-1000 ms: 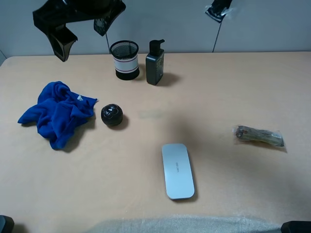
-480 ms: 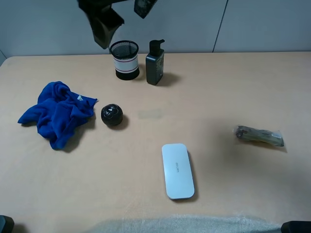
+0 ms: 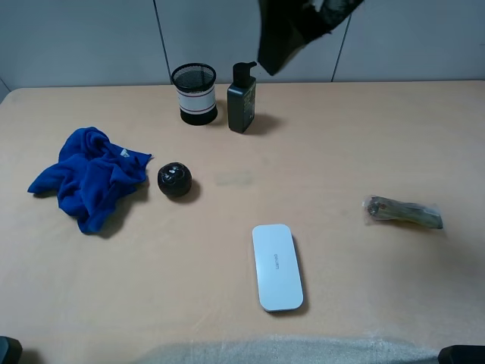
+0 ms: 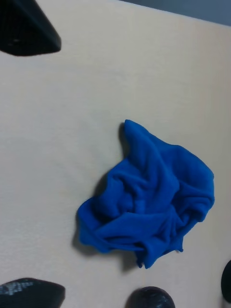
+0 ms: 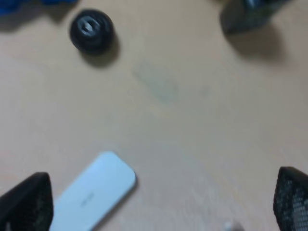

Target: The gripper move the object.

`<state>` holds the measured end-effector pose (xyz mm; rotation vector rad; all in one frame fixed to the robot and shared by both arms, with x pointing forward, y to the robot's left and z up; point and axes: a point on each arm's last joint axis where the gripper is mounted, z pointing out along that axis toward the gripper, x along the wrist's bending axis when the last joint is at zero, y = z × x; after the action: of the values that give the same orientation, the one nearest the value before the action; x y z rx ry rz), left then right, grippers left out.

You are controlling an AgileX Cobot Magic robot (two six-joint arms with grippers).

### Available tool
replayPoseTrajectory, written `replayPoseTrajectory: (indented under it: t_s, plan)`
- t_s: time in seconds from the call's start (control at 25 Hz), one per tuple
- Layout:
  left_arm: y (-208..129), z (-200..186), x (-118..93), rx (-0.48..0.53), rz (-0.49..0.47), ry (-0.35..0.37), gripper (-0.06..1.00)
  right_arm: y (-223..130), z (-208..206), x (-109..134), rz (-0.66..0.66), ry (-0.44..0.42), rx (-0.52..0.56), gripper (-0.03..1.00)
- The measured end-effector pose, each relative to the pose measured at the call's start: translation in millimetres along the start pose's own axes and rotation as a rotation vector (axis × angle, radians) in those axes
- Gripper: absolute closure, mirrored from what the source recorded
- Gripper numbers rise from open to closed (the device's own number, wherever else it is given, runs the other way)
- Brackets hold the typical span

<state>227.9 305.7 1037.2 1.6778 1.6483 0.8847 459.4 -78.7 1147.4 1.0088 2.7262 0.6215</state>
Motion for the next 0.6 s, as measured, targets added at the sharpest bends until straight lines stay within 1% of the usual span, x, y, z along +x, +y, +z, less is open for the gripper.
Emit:
replayPoseTrajectory:
  t_s: [0.32, 0.44, 0.6]
  plan:
    - [0, 0, 0, 0.000, 0.000, 0.000, 0.02, -64, -26, -32, 0.131, -0.074, 0.014, 0.27]
    - [0, 0, 0, 0.000, 0.000, 0.000, 0.02, -86, -35, -39, 0.169, -0.111, 0.009, 0.27]
    - [0, 0, 0, 0.000, 0.000, 0.000, 0.02, -112, -47, -38, 0.199, -0.130, -0.012, 0.27]
